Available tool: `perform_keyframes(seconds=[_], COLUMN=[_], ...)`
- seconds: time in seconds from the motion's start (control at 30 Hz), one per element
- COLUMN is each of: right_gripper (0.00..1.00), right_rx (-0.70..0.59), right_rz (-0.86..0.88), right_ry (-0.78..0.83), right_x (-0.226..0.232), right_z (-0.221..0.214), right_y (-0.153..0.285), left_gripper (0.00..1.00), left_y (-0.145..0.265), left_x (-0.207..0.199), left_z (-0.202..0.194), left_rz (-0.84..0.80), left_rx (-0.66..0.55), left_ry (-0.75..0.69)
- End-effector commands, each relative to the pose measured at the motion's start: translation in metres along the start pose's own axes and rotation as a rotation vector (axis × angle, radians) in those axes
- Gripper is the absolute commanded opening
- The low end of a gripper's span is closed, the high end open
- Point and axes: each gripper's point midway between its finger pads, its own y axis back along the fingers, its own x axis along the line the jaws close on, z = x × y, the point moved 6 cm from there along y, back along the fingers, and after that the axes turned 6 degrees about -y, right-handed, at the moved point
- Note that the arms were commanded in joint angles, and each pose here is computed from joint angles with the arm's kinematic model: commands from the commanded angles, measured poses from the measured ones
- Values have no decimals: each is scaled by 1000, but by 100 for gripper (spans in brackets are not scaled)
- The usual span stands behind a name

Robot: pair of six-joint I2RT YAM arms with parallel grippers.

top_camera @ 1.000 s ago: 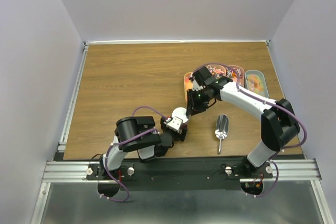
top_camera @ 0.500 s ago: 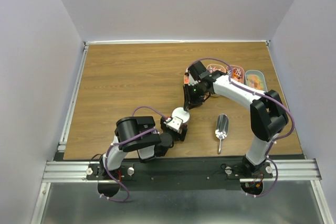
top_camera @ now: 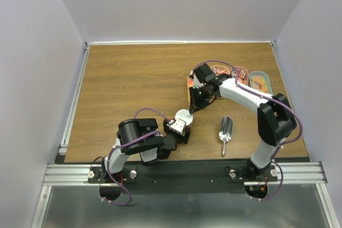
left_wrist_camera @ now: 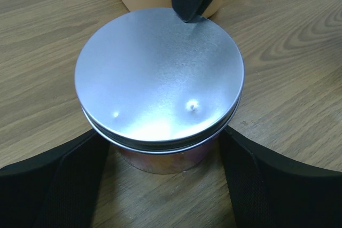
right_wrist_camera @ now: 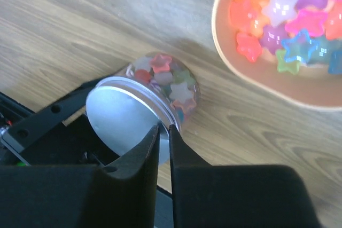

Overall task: Pack the candies
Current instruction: Screw the bottle lid onto the packing bottle.

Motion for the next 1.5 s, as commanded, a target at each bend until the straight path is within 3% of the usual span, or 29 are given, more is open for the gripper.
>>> perform_keyframes(seconds=[0.0, 0.43, 0.57, 0.77, 0.93, 1.23, 1.47], right_gripper=[17, 16, 24, 38, 38, 38, 27], right_rx=[69, 73, -19, -45, -34, 45, 87], right_rz=[18, 59, -7, 1, 51, 80, 94], right_ry=[-25, -88, -64, -39, -4, 9, 3], right_x=[-4, -3, -6, -5, 7, 3, -2], right_z=[-26, -51, -32, -1, 19, 15, 4], right_y=[6, 20, 29, 27, 19, -2, -6], left_gripper=[86, 86, 86, 86, 86, 86, 86], left_y=[2, 0, 0, 1, 1, 1, -2], left_x=[1, -1, -1, -1, 0, 0, -1], left_z=[41, 41, 40, 42, 41, 40, 39], left_rz=[-24, -29, -31, -35, -27, -25, -22], left_rx=[-240, -235, -234, -238, -236, -233, -226], left_ry=[239, 241, 244, 248, 248, 245, 241])
